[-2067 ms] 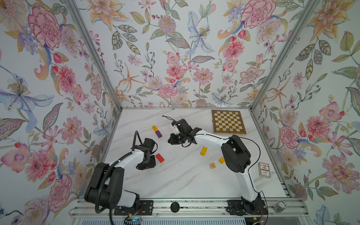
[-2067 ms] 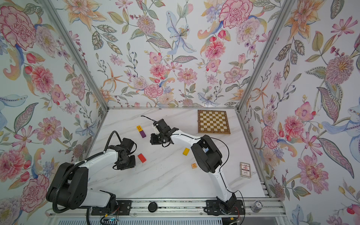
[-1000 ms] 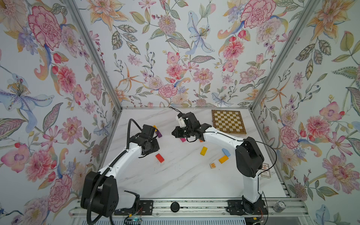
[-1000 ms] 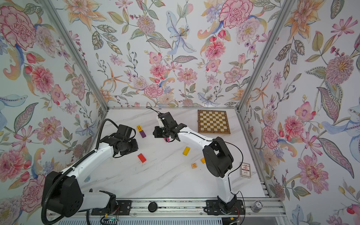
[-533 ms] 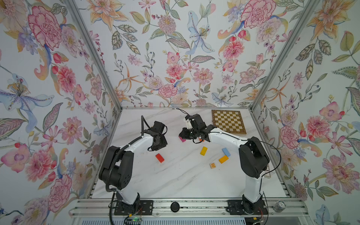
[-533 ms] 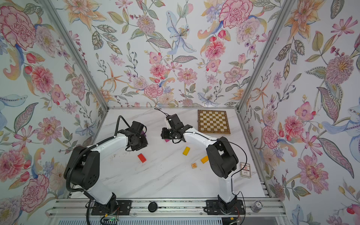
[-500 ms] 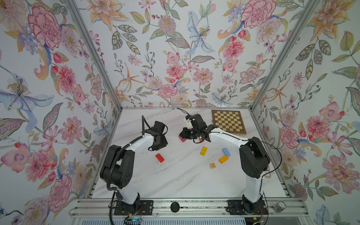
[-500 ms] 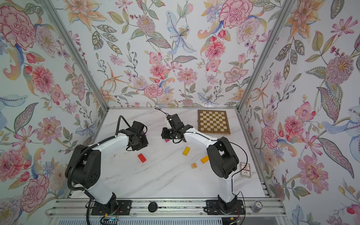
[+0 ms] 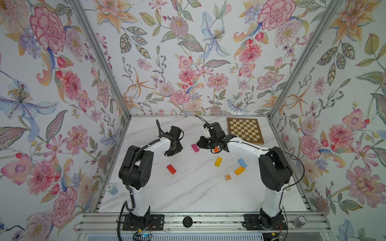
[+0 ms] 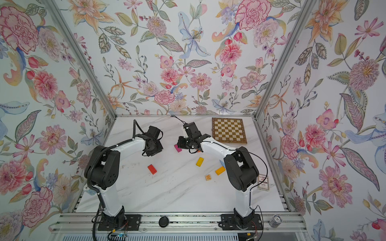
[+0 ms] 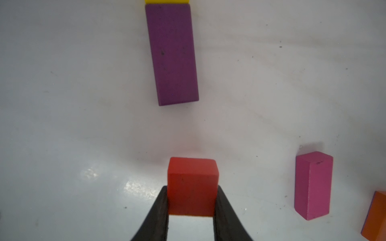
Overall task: Assemble the letter v with building blocks
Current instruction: Assemble the building block at the center of the board.
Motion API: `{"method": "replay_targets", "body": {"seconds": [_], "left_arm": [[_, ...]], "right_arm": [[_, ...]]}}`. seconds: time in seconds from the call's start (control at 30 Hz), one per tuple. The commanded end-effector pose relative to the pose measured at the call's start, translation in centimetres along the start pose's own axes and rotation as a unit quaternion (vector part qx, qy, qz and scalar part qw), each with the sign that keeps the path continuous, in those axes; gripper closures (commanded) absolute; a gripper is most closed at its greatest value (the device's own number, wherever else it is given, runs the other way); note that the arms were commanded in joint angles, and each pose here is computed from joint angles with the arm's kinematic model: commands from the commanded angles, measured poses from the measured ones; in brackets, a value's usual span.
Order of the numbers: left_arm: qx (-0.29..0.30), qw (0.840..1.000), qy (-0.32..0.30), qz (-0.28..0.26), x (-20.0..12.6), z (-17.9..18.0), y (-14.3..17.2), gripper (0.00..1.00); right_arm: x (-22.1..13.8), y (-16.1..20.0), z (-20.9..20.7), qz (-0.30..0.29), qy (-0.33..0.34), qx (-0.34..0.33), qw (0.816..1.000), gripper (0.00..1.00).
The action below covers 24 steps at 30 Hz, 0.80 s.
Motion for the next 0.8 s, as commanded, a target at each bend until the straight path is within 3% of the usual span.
{"method": "replay_targets", "body": {"seconds": [0.0, 0.77], "left_arm": [[-0.013, 1.0, -0.011, -0.013, 0.2, -0.5, -0.7, 0.75], [-0.024, 0.998, -0.056, -0.013, 1.1, 0.3, -1.0, 0.7]], "right_arm": [[-0.4, -0.1, -0.3, -0.007, 0.001, 0.009, 1.0, 0.9], [0.0, 0.5, -1.4, -0.003, 0.006, 0.021, 1.0, 0.9]]}}
Point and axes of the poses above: each gripper's point midway between its finger pads, its own x axis out along the fingers, its own z axis along the line the jaws close on, y = z × x, the point moved 3 cm from there along -x, back along the fingers, and after that the axes turned 2 degrees about -x, right-handed, at the moved point
